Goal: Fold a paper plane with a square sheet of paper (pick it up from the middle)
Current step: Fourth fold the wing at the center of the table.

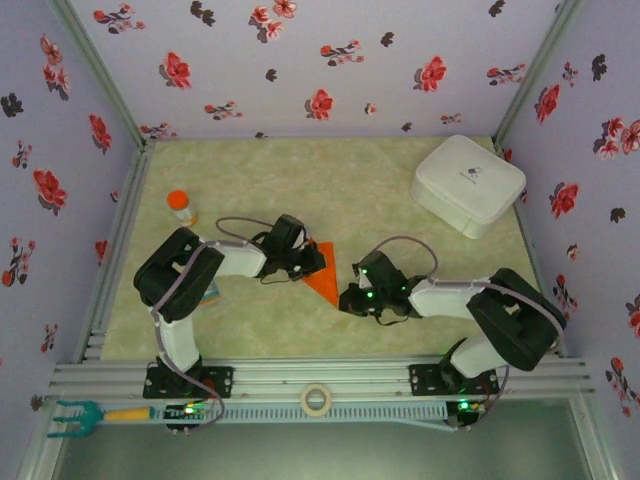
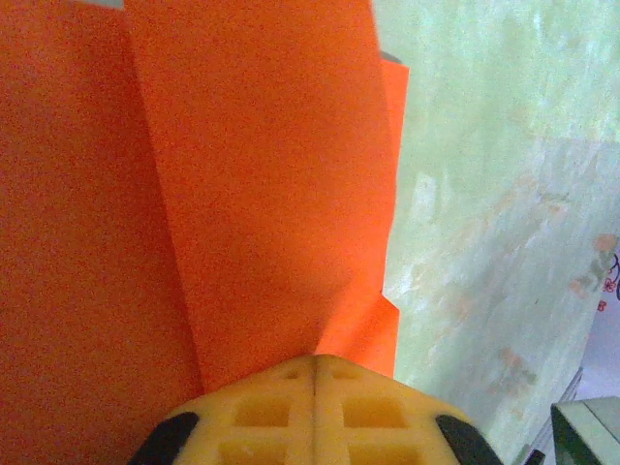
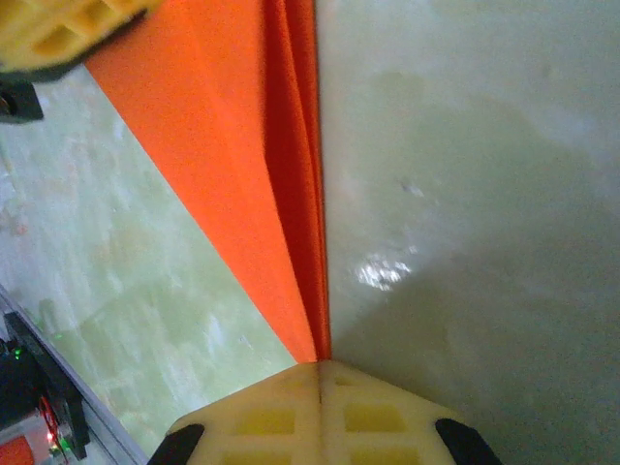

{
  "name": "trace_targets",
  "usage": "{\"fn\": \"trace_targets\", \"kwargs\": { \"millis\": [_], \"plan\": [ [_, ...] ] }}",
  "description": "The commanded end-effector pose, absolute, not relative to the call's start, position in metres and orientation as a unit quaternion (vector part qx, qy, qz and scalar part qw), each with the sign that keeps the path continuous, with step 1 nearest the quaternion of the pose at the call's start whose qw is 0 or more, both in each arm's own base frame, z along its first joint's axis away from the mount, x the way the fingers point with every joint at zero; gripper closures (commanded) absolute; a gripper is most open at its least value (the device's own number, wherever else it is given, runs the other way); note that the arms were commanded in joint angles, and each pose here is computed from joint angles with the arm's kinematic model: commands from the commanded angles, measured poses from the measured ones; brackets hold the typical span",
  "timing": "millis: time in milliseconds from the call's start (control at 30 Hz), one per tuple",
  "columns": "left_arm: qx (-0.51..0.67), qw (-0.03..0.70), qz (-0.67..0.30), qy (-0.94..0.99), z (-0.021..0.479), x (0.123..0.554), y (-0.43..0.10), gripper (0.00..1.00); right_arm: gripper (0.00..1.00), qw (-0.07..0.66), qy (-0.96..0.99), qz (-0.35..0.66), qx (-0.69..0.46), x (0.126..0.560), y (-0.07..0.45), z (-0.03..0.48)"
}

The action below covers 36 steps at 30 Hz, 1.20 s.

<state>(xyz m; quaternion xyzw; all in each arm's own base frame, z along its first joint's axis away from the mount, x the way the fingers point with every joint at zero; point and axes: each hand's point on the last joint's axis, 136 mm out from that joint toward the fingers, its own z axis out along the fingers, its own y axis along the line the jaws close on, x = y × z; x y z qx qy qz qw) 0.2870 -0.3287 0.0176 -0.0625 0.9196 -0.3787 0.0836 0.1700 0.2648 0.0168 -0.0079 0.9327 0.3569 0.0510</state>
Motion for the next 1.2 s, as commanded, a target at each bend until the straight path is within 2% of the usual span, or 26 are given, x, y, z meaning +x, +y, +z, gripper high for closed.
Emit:
{"fn": "trace_targets", "kwargs": {
  "millis": [0,300,500,700,900,1000,1167],
  "plan": [
    [-0.089,0.056,-0.314,0.943,-0.022,0.27,-0.302,1.0,0.95,0.022,0.946,0.323,-0.018,0.152,0.251,0.013],
    [-0.093,0.066,-0.319,0.941,-0.015,0.268,-0.303,1.0,0.94,0.106,0.926,0.362,-0.007,0.2,0.278,0.069],
    [-0.093,0.067,-0.323,0.939,-0.015,0.268,-0.305,1.0,0.95,0.108,0.923,0.368,0.038,0.231,0.291,0.06],
    [-0.093,0.07,-0.324,0.939,-0.012,0.269,-0.305,1.0,0.96,0.093,0.92,0.377,0.043,0.244,0.305,0.05],
    [-0.09,0.069,-0.327,0.938,-0.012,0.269,-0.306,1.0,0.96,0.072,0.932,0.351,0.049,0.24,0.296,0.026],
    [-0.082,0.073,-0.334,0.936,-0.006,0.272,-0.31,1.0,0.98,0.05,0.951,0.299,0.055,0.222,0.271,-0.002],
    [-0.052,0.097,-0.37,0.922,0.028,0.283,-0.324,0.96,1.0,0.015,0.96,0.272,0.061,0.194,0.249,-0.031]
  ]
}}
